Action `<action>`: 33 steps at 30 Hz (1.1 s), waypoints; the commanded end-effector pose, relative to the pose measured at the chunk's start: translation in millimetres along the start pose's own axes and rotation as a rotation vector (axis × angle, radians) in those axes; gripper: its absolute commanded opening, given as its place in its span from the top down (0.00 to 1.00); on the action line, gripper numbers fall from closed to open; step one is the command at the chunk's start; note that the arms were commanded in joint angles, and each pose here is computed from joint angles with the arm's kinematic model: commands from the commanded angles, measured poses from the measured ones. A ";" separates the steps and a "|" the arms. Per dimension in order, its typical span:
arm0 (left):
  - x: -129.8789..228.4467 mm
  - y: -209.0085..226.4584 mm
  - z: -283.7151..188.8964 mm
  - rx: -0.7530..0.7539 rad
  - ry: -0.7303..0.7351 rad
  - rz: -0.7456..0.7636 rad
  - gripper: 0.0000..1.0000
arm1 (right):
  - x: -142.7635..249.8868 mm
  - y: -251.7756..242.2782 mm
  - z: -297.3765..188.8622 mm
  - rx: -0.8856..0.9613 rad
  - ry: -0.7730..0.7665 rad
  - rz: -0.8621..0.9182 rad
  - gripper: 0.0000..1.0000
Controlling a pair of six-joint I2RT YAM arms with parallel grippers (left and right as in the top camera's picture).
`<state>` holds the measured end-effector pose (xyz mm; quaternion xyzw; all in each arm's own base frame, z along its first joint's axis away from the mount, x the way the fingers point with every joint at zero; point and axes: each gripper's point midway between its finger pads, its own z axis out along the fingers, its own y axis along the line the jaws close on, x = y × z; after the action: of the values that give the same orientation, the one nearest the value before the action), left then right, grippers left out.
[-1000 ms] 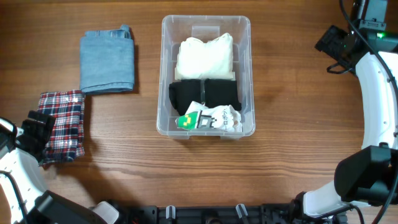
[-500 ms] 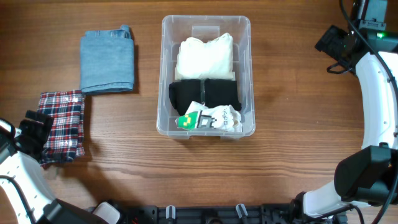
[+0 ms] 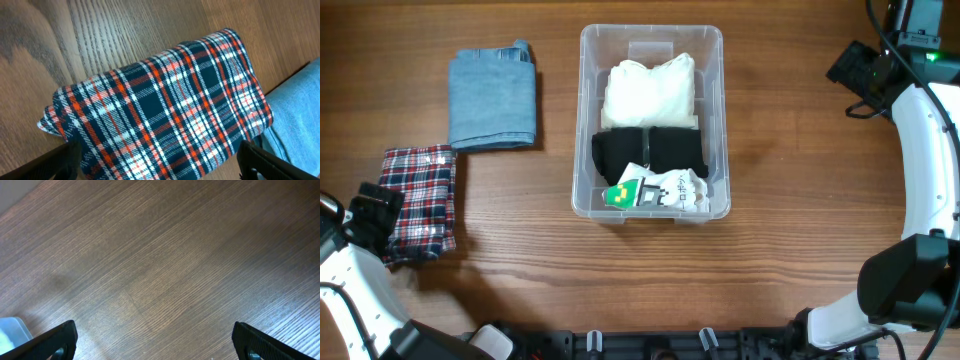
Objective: Pack container
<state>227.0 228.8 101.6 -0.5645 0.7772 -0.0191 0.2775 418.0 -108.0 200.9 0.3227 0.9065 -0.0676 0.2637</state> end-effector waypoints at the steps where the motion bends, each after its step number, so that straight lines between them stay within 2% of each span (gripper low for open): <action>1: -16.5 -3.4 -6.2 0.009 -0.064 0.017 0.00 | 0.1 -3.3 4.8 0.021 0.001 0.013 0.00; 11: -52.0 -19.3 -6.4 0.070 -0.204 0.046 0.00 | 0.1 -3.4 4.8 0.021 0.001 0.013 0.00; 13: -55.6 -20.0 -0.7 0.069 -0.212 0.093 0.00 | 0.1 -3.4 4.8 0.021 0.001 0.013 0.00; 24: -41.7 -2.1 61.0 0.019 -0.100 0.149 0.00 | 0.1 -3.4 4.8 0.021 0.001 0.013 0.00; 30: -40.4 0.0 70.5 0.015 -0.091 0.202 0.00 | 0.2 -3.3 4.8 0.021 0.001 0.013 0.00; 33: -28.4 -5.3 74.2 0.061 -0.037 0.197 0.00 | 0.1 -3.3 4.8 0.021 0.001 0.013 0.00</action>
<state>267.3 278.5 57.0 -0.4929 0.8111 0.0172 0.3144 418.0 -108.0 200.9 0.3228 0.9065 -0.0674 0.2637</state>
